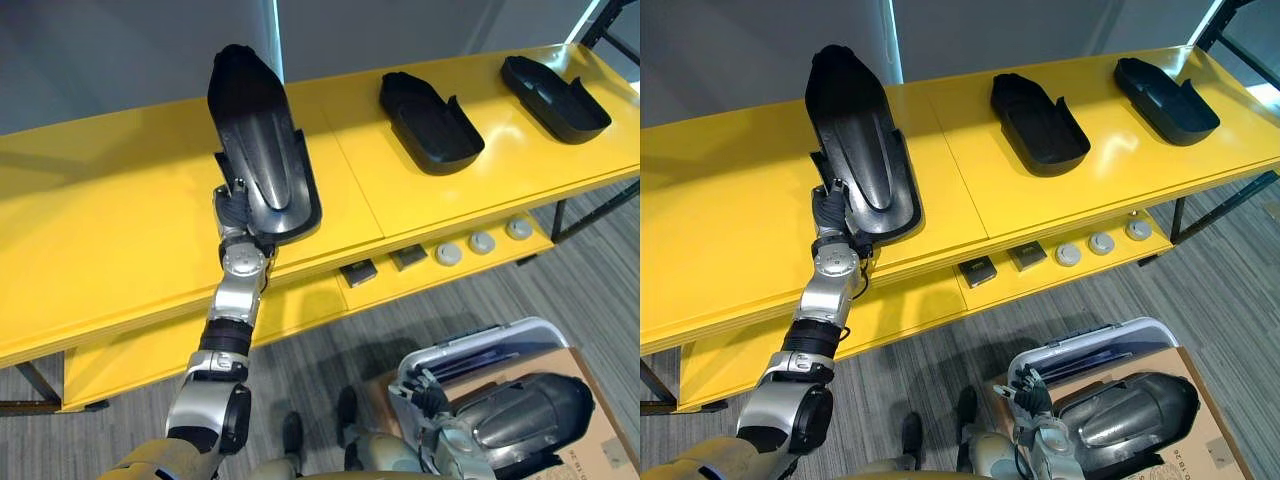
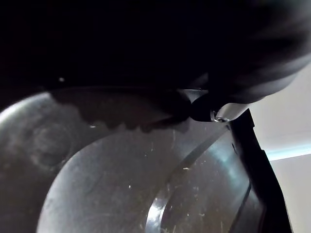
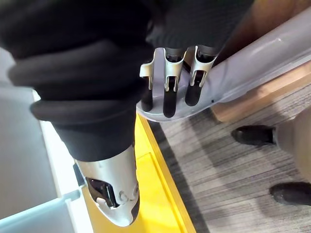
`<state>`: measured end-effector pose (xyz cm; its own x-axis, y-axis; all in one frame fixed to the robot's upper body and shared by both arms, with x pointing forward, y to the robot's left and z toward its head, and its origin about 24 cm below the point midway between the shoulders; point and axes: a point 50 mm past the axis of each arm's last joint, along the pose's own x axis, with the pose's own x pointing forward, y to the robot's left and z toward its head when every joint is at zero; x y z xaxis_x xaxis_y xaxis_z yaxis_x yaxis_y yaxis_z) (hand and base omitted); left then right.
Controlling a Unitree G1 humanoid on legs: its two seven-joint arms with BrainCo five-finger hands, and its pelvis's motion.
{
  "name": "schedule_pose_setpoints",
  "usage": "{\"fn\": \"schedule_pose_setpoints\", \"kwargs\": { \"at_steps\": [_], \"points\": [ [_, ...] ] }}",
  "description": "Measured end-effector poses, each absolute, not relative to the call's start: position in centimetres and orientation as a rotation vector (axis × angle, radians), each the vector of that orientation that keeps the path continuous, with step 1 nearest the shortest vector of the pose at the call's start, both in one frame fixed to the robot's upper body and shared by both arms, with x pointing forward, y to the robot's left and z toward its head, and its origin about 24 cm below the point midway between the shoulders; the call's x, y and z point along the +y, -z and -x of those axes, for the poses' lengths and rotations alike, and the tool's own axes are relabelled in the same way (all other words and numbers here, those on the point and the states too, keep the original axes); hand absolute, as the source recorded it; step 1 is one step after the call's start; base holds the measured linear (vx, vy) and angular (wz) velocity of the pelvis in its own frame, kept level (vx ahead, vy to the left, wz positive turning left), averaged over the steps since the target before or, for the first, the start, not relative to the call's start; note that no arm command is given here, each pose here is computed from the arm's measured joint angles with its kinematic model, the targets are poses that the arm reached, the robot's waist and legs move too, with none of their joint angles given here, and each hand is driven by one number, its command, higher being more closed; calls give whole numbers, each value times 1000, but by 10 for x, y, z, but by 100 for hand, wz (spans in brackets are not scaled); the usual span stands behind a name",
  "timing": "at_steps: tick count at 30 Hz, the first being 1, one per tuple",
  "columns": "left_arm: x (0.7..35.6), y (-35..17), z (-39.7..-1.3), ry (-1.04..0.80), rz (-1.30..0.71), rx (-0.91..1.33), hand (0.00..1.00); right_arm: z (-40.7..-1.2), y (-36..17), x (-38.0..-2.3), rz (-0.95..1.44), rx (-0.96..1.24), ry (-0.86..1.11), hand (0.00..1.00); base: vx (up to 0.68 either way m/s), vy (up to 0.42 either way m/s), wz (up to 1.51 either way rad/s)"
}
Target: Walk over and take plastic housings, then place them on the shelf
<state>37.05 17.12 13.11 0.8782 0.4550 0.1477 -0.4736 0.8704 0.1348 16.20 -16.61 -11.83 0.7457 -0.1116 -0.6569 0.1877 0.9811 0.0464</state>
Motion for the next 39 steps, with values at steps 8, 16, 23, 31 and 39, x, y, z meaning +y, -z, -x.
{"fn": "schedule_pose_setpoints", "kwargs": {
  "at_steps": [8, 16, 23, 31, 39],
  "points": [
    [178, -141, -372, -547, -148, -135, 0, -167, 113, -162, -112, 679, 146, 0, 9, 34, -1],
    [188, -142, -372, -582, -128, -130, 0, -167, 113, -163, -110, 678, 146, 0, -2, 35, 1],
    [196, -159, -368, -628, -140, -207, 0, -166, 114, -163, -112, 680, 146, 0, 17, 49, 2],
    [166, -216, -306, -562, -188, -684, 100, -159, 121, -162, -128, 717, 155, 0, 47, 58, 8],
    [129, -161, -258, -322, -304, -630, 100, -156, 126, -158, -129, 746, 142, 0, 29, 65, -3]
  ]
}}
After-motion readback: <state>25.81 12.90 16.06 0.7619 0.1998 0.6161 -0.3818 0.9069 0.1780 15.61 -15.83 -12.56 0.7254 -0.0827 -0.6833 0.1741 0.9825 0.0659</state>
